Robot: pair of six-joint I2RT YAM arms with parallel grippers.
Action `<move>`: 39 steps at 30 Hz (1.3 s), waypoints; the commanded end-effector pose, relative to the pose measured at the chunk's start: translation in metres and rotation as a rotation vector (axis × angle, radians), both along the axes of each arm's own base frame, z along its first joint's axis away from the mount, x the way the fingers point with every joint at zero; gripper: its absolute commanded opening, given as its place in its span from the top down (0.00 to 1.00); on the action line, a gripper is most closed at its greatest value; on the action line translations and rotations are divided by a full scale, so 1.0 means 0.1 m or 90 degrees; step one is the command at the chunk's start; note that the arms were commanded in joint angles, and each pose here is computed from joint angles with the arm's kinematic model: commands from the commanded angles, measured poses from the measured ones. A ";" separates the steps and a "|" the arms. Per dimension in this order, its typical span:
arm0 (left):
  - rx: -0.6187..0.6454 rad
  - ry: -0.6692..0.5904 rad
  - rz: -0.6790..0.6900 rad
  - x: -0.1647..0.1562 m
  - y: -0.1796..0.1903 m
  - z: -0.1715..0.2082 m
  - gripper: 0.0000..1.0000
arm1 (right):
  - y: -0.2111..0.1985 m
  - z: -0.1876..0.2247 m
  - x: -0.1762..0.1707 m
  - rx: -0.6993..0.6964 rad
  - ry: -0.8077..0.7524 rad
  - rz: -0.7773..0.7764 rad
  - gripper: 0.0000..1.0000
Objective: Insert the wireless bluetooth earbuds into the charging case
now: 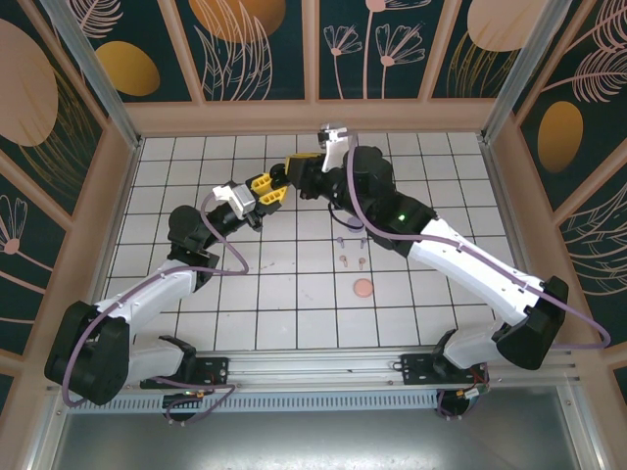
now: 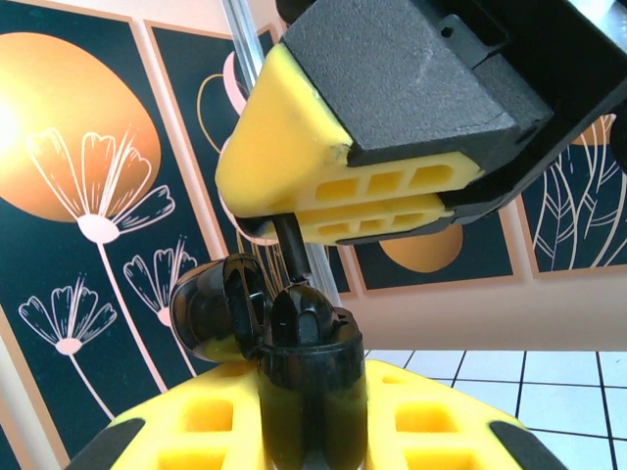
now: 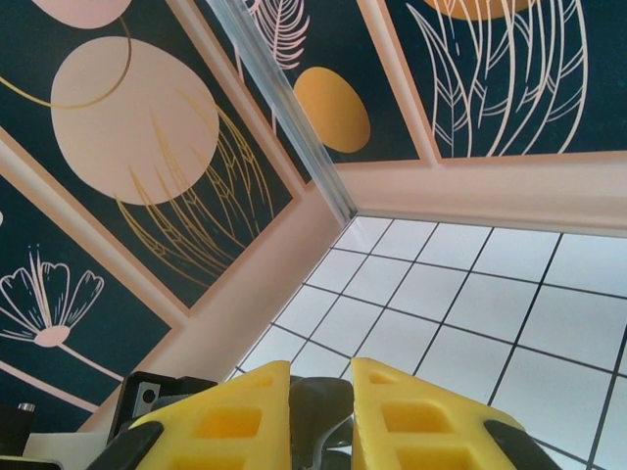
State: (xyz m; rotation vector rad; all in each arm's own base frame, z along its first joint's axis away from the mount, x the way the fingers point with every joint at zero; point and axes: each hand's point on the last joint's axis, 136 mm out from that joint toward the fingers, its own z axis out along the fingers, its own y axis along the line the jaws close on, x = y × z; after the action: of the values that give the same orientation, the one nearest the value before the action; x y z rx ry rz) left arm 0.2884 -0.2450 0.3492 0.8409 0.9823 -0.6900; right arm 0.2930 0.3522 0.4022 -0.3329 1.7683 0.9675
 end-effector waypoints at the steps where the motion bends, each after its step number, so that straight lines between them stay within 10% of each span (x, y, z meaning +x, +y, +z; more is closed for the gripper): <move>1: -0.018 -0.036 -0.002 -0.04 0.00 0.17 1.00 | 0.04 0.05 -0.06 0.027 0.000 0.013 0.81; 39: -0.022 -0.040 0.007 -0.06 0.03 0.18 1.00 | 0.33 -0.63 -0.06 -0.091 0.061 0.012 0.84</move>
State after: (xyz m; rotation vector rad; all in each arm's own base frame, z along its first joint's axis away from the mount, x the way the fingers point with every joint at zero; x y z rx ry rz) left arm 0.2989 -0.2403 0.3423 0.8015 1.0382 -0.6669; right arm 0.2997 0.3681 0.3804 -0.2980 1.8055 0.9167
